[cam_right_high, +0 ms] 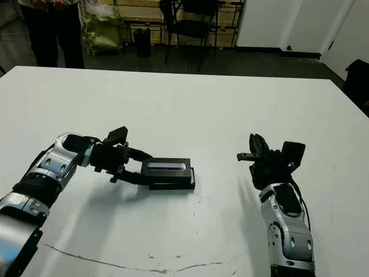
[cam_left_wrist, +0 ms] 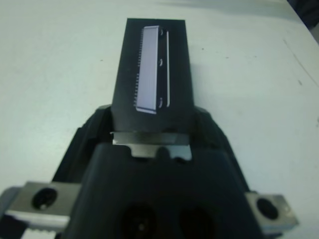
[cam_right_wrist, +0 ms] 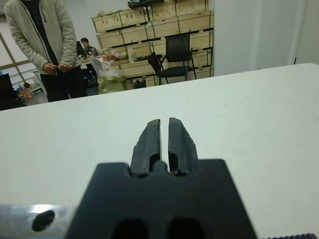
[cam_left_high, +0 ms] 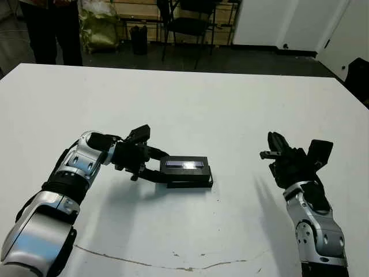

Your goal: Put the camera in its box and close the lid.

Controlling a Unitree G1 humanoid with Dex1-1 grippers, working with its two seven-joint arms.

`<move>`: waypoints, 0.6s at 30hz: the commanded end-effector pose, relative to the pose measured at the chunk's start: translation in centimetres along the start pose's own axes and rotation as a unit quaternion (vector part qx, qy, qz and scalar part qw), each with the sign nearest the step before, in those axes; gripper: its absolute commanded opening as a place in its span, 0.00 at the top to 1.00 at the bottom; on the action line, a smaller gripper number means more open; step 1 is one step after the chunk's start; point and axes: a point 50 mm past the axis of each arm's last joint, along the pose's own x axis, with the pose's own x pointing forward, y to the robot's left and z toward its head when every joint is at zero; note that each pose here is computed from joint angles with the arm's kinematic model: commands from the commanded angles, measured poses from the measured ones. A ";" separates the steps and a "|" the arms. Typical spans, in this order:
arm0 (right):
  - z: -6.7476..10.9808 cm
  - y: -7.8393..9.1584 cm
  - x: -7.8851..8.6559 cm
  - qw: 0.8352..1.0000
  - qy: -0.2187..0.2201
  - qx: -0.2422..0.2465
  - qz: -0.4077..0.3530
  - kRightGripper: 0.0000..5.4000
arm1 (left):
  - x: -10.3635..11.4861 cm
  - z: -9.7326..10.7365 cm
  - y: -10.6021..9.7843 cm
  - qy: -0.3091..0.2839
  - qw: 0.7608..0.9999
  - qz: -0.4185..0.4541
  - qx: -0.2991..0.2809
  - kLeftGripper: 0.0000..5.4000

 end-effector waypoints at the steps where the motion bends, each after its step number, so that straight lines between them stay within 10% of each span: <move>1: -0.7 -0.5 -0.2 1.000 0.014 0.003 -0.008 1.00 | 0.2 -1.1 -0.3 0.029 0.999 -0.002 -0.014 0.52; 18: -0.7 -0.5 -0.3 1.000 0.018 -0.009 -0.011 1.00 | 1.7 -0.9 -0.4 0.017 1.000 -0.014 -0.006 0.52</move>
